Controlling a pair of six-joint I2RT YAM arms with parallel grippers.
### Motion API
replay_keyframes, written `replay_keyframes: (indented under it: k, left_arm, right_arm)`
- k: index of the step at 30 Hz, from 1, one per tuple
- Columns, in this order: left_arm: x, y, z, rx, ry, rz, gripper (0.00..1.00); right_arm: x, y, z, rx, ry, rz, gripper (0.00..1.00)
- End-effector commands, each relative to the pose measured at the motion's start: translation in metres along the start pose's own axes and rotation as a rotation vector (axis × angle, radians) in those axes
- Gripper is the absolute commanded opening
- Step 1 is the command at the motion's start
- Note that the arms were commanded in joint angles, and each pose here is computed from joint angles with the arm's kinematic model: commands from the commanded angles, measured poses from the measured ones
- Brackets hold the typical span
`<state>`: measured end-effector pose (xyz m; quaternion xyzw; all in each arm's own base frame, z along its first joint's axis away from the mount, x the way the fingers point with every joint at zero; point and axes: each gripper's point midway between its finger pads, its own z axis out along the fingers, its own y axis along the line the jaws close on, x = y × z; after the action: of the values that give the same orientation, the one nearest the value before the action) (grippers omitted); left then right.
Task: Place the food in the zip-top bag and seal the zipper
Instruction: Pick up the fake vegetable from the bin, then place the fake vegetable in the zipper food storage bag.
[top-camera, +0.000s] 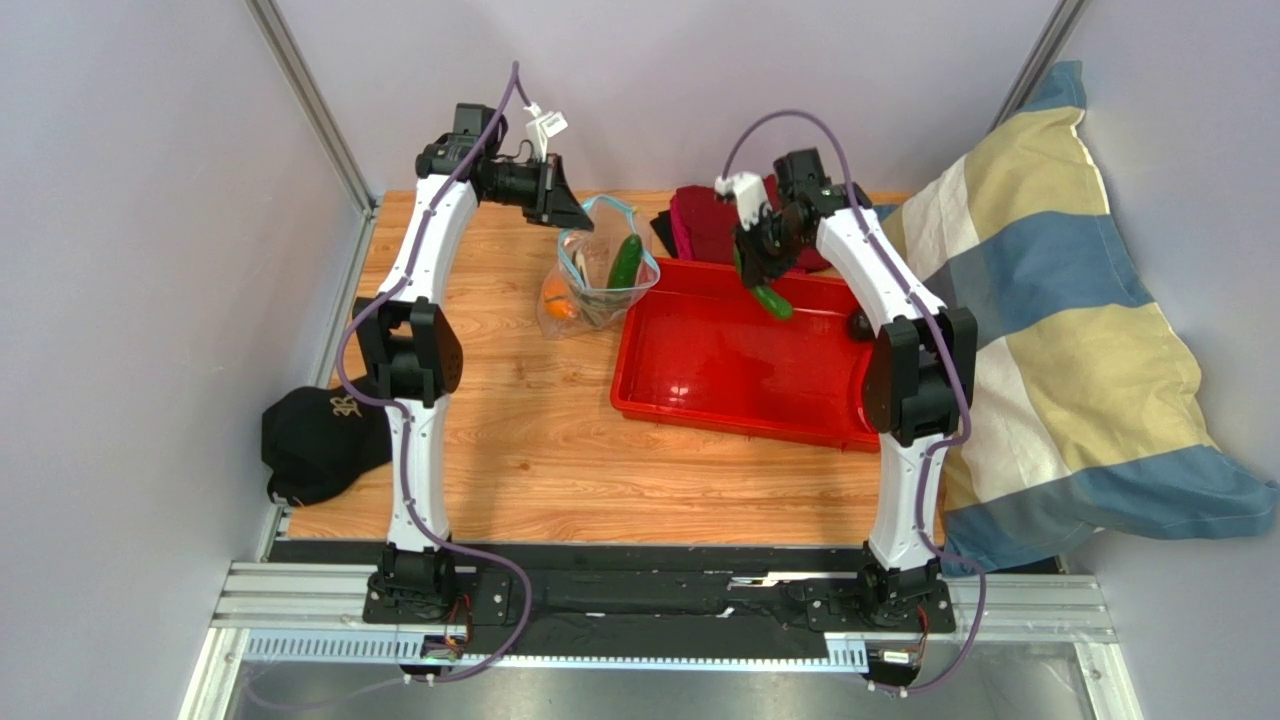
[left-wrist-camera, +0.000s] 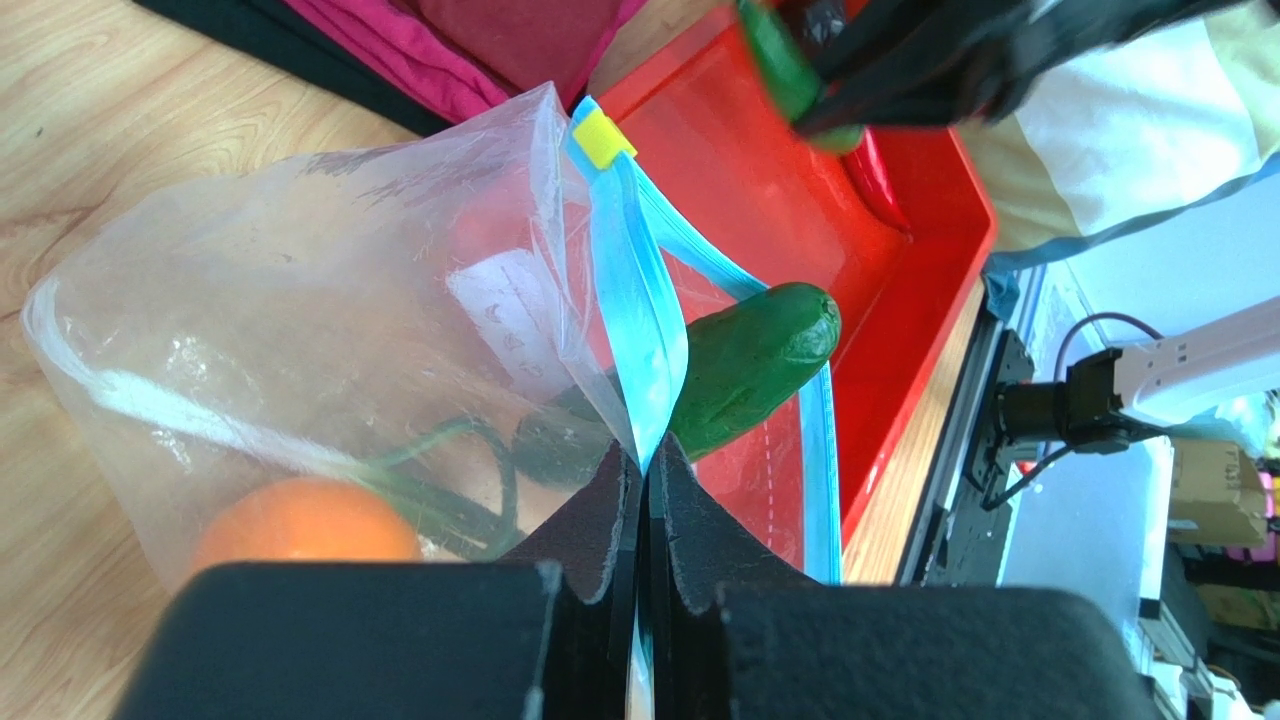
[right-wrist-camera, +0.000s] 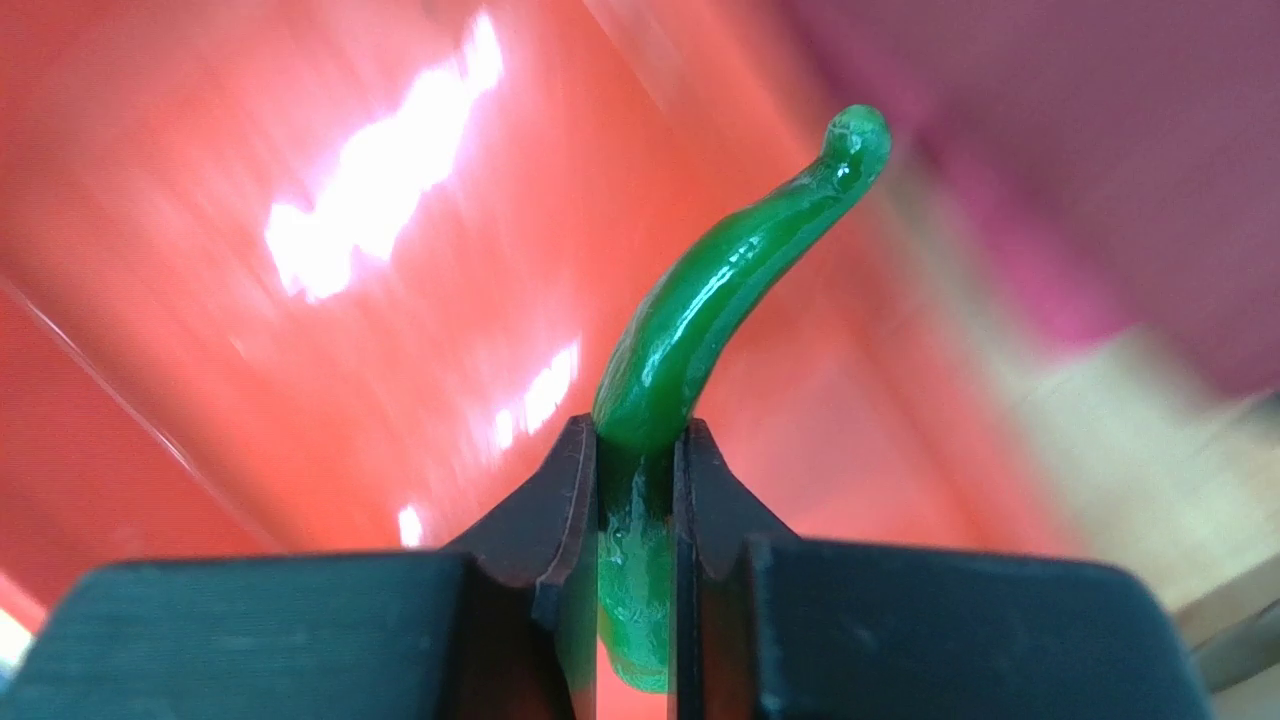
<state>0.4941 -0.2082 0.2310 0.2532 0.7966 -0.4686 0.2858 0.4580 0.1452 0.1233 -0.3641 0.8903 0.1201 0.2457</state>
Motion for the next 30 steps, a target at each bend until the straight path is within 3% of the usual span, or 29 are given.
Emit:
replay_keyframes:
  k: [1,9,15,22,25,30]
  left_arm:
    - [-0.008,-0.005,-0.003,0.008,-0.021,0.024,0.0]
    - [-0.008,-0.005,-0.003,0.007,-0.022,0.025,0.0]
    - [-0.008,-0.003,-0.002,0.008,-0.023,0.021,0.0]
    - [-0.008,-0.002,-0.003,0.007,-0.027,0.006,0.0]
    - [-0.008,-0.001,-0.003,0.008,-0.028,0.004,0.0]
    - [-0.008,0.0,-0.003,0.013,-0.03,-0.006,0.0]
  right_arm:
    - [-0.127,0.01,-0.065,-0.058,-0.457,-0.083,0.0]
    - [-0.247,0.052,-0.15,-0.172,-0.957,-0.135,0.0]
    - [-0.294,0.109,-0.162,-0.298,-1.188,-0.222,0.0]
    - [-0.302,0.156,-0.127,-0.434,-1.224,-0.267,0.0]
    - [-0.294,0.171,-0.111,-0.459,-1.209,-0.286,0.05]
    - [-0.274,0.173,-0.079,-0.455,-1.154,-0.27,0.08]
